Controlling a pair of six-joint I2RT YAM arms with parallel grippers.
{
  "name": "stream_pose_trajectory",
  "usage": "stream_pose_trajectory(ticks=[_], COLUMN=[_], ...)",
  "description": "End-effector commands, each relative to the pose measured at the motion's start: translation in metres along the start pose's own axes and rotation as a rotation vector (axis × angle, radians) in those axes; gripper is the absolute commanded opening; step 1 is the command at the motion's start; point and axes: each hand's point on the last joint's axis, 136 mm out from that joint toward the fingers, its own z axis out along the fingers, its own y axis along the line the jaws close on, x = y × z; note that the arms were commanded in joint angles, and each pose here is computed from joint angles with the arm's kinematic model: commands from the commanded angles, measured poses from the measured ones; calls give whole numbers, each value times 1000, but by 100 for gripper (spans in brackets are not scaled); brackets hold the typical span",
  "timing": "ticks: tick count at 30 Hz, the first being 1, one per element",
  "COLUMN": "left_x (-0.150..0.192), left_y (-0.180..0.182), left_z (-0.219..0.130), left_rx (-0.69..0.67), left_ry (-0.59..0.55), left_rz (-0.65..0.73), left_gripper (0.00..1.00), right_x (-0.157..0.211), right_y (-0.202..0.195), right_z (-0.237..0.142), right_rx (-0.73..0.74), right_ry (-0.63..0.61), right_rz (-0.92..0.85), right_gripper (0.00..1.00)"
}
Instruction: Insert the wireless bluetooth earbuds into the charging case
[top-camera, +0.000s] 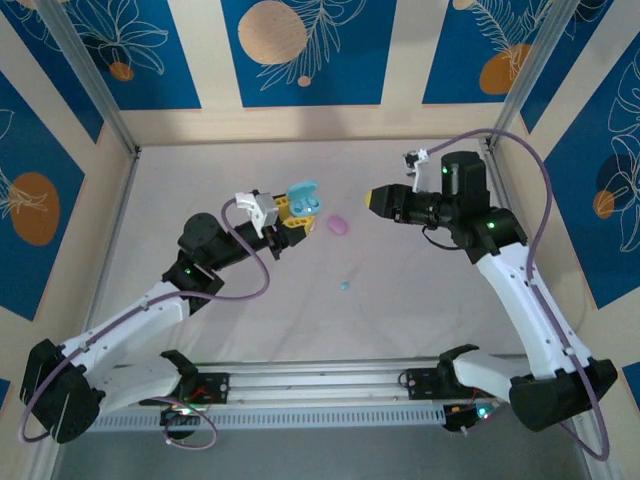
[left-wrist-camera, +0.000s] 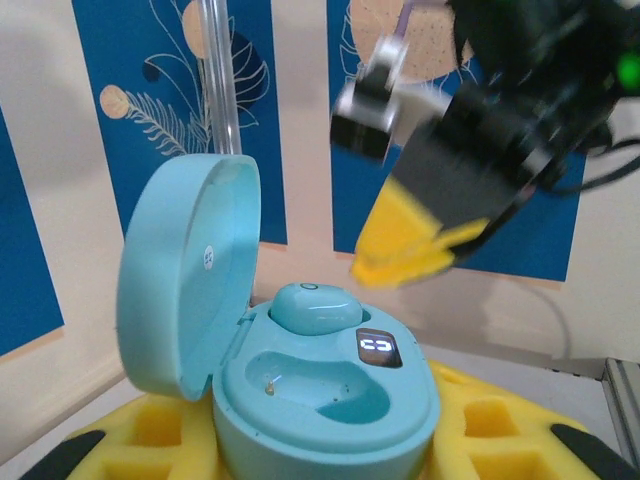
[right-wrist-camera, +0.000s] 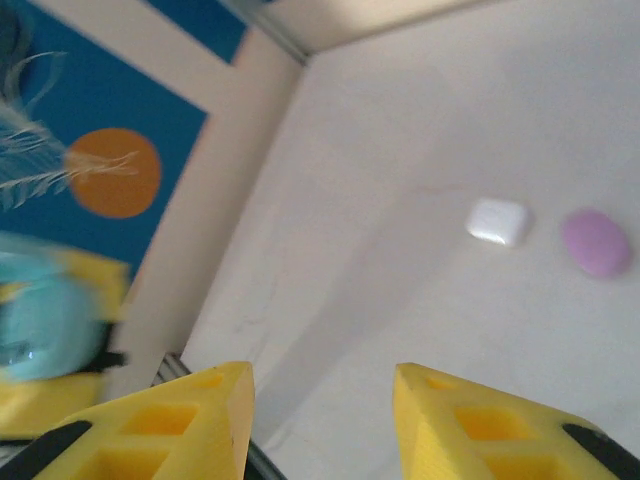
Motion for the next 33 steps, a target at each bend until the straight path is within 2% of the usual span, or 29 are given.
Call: stream_pose_trajectory(ticks=[1,7,14,20,33], left_x=[-25,-29,-30,-27,-23], left_y=[-3,-2,-2,-1,0], left_z=[-6,-8,-8,-6,-4], left_rx=[-9,-17,-20,-23,-23], left_ry=[-78,-92,-96,-87,-76], left_rz=[34,28,19,20,24], left_gripper=[34,34,34,34,34], right_x=[39,95,151,172,184], right_y=[-41,-71,-93,-103,-138], right_z=[25,69,112,137,170], right_rx=[68,89,211,261,456], right_ry=[150,411,618,704,791], right_rz=[169,251,193,134,-52], right_gripper=[41,37,36,36,37])
